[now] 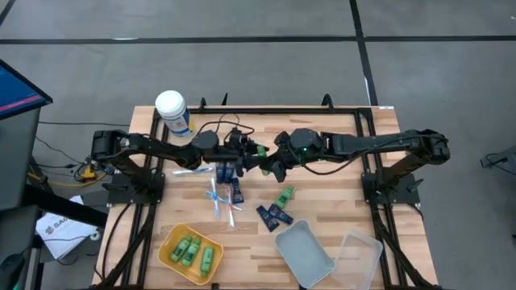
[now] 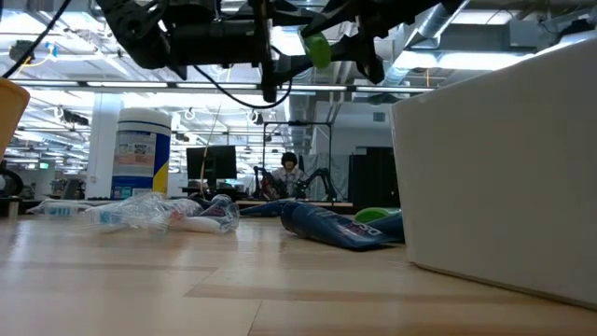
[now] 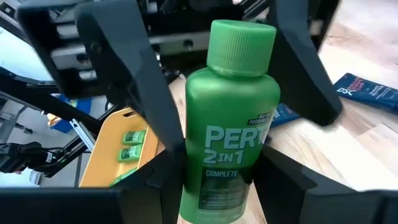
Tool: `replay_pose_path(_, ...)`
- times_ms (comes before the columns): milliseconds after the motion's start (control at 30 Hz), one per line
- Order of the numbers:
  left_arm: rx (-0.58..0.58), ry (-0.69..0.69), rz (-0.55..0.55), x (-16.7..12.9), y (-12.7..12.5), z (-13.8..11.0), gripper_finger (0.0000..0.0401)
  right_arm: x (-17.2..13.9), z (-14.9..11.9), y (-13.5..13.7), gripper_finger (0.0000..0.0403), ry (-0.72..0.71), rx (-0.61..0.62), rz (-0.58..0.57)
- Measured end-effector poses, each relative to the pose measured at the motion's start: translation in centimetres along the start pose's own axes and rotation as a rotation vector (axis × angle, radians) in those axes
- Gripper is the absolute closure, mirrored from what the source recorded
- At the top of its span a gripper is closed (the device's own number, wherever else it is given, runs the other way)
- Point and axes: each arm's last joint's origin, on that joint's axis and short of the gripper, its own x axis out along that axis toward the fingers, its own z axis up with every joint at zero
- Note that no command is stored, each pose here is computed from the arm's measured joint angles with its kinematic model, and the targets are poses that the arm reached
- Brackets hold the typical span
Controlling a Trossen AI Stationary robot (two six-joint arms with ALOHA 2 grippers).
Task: Pick & Place Travel size toiletries
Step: Put the green shampoo into the yellow bin
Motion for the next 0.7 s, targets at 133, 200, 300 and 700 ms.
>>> replay_pose_path(133,0.001,-0.005,-0.004,0.14,-0.01,0.02,0.0142,0.0,-0.03,-0.02,0.0246,0.003,0.0,-0.002)
replay_pose_path(200,0.009,-0.009,-0.005,0.14,-0.03,0.06,0.0153,0.01,-0.14,0.12,0.0244,0.006,-0.002,0.001)
replay_pose_path(300,0.026,-0.021,-0.012,0.04,-0.24,0.34,0.0177,0.01,-0.14,0.15,0.0242,0.006,-0.003,0.003)
replay_pose_path(700,0.023,-0.01,-0.024,0.04,-0.26,0.29,0.0238,0.03,-0.11,0.18,0.0242,0.002,-0.003,0.007)
